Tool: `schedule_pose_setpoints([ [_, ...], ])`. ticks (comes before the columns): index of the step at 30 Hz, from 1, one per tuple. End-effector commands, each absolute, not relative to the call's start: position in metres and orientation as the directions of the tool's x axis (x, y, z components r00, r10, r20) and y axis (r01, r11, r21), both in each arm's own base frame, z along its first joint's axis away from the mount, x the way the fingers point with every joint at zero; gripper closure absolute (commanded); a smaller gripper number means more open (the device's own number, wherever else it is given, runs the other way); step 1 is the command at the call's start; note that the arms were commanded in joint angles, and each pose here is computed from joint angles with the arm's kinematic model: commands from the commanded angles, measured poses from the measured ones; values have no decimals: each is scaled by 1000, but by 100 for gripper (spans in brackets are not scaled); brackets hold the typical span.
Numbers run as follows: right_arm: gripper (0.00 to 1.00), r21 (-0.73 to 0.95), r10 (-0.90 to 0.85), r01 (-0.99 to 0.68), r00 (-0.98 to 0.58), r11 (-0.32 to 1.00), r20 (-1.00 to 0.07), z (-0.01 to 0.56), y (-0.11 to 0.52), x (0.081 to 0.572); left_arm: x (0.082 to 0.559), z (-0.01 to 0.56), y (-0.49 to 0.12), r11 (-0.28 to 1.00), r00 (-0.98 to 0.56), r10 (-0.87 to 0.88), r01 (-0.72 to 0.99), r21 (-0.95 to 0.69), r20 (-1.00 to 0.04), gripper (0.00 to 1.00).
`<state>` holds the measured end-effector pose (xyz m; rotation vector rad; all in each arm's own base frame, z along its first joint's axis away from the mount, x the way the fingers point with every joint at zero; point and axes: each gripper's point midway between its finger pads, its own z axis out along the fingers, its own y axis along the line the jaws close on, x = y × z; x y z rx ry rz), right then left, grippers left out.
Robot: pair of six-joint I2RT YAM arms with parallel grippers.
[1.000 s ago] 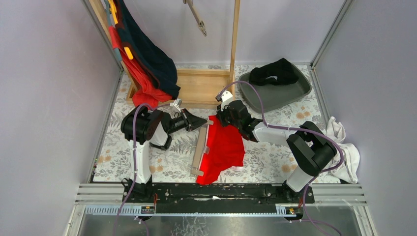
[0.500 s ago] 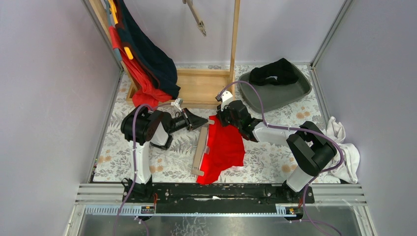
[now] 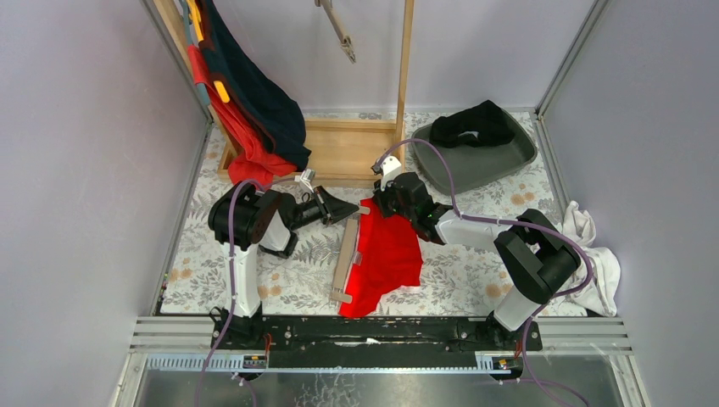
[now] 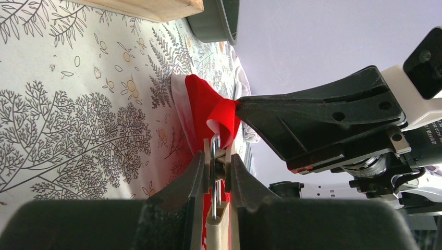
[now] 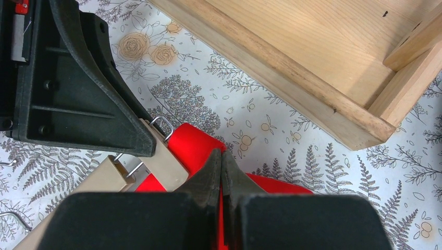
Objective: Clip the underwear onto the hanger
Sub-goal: Clamp the underwear onto the hanger.
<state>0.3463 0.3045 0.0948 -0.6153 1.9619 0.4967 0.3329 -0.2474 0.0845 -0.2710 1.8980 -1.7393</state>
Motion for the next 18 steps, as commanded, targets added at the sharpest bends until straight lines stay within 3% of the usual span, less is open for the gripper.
schedule_pose_setpoints([
  [1, 100, 72, -153, -599, -317, 798, -936, 127, 312, 362, 332, 99, -252, 123, -814, -484, 299, -946, -321, 93],
  [6, 100, 72, -154, -597, -318, 799, -936, 127, 311, 362, 332, 97, -252, 124, -818, -482, 293, -948, -315, 71],
  [14, 100, 74, -152, -584, -329, 809, -932, 123, 309, 362, 333, 97, -253, 122, -819, -478, 297, -947, -318, 45],
  [18, 100, 61, -165, -561, -343, 826, -925, 115, 300, 362, 337, 93, -249, 129, -813, -492, 285, -950, -311, 42],
])
